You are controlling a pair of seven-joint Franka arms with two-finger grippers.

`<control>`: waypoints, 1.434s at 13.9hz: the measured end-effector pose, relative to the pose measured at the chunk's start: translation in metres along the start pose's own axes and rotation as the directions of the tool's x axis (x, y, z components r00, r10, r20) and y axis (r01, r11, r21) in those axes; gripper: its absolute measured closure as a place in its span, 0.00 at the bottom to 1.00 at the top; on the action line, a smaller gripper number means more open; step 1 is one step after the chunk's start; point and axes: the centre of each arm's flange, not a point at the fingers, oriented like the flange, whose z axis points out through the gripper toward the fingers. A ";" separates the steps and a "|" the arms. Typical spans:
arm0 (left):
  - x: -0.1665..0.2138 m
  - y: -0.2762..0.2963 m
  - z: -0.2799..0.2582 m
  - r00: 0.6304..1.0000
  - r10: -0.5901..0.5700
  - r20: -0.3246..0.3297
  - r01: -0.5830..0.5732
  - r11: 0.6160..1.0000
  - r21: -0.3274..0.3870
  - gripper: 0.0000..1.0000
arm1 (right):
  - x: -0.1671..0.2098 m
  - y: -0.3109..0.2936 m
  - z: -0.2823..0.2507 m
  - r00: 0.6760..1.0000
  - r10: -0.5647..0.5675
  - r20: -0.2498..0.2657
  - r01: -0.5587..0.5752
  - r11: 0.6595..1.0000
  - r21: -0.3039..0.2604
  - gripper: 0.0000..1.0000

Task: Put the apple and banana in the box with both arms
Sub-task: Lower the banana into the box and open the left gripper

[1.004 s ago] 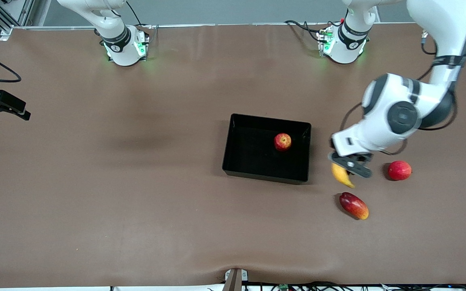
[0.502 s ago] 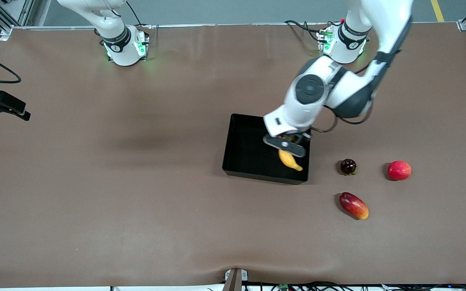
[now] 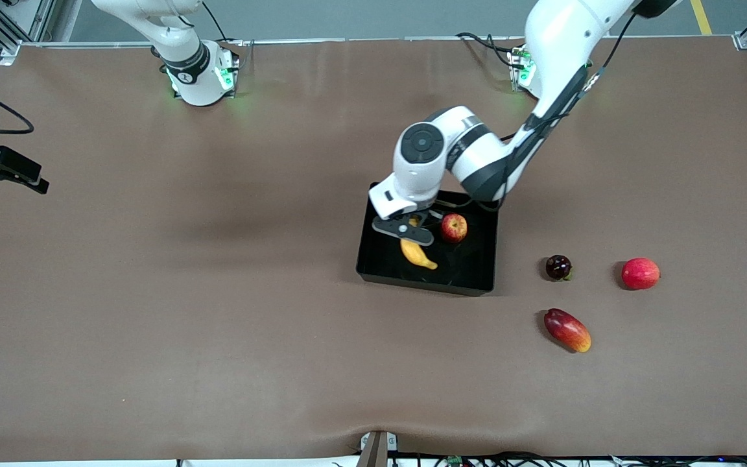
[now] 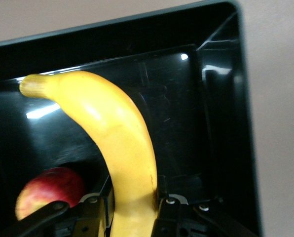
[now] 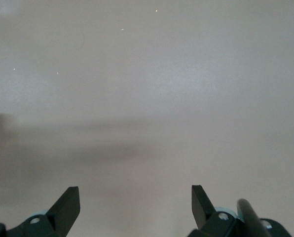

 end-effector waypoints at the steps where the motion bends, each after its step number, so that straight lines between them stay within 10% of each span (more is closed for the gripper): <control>1: 0.002 0.010 0.007 1.000 -0.004 0.000 0.004 1.000 -0.001 0.64 | -0.001 0.000 0.001 1.000 0.000 0.006 0.000 1.000 0.000 0.00; 14: -0.003 0.023 0.090 0.997 0.024 0.069 -0.024 1.000 0.004 0.64 | -0.001 0.000 0.001 1.000 0.000 0.013 0.000 1.000 0.000 0.00; 20: 0.026 0.001 0.058 1.000 -0.004 -0.009 0.004 1.000 0.016 0.08 | -0.001 0.000 0.001 1.000 0.000 0.014 0.000 1.000 -0.001 0.00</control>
